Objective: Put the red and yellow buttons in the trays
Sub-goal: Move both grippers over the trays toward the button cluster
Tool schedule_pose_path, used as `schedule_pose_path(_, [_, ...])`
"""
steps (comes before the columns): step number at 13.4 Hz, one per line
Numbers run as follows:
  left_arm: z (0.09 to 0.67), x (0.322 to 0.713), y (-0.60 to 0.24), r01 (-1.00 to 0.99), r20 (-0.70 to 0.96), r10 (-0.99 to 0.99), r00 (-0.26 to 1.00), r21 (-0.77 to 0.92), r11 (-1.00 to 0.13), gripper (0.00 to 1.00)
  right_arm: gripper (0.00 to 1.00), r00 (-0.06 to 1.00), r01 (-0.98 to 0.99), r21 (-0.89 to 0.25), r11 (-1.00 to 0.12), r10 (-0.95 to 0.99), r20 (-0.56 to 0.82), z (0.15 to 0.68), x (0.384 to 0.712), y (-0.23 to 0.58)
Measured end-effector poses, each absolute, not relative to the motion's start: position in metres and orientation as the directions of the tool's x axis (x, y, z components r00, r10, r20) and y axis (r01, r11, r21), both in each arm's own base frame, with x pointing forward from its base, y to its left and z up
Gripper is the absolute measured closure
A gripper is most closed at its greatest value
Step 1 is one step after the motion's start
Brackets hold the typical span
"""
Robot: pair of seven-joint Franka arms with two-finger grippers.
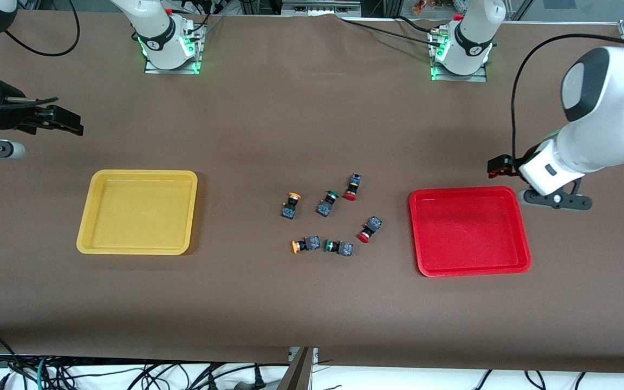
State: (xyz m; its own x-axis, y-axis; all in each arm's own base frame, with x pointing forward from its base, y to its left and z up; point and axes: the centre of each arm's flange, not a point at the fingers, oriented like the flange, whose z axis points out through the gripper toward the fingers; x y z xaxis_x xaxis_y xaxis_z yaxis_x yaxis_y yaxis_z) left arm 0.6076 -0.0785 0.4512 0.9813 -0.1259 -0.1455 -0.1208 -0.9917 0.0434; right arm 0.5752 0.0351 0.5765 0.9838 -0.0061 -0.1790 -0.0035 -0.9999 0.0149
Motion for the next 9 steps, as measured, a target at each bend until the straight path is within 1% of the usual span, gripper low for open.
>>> schedule_pose_path(2, [0.433,0.615,-0.099,-0.139,-0.129,-0.146,0.981,0.064,-0.988,0.00,0.00,0.987,0.025,0.007,-1.000,0.023,-0.161,0.542,0.586,0.061])
schedule_pose_path(6, [0.382,0.629,-0.156,-0.210,-0.080,-0.215,0.973,0.068,-0.975,0.00,0.00,0.988,-0.049,-0.006,-0.999,-0.048,-0.144,0.450,0.605,0.149])
schedule_pose_path(9, [0.333,0.635,-0.197,-0.256,-0.037,-0.259,0.965,0.066,-0.964,0.00,0.00,0.986,-0.099,-0.015,-0.995,-0.096,-0.140,0.409,0.611,0.191])
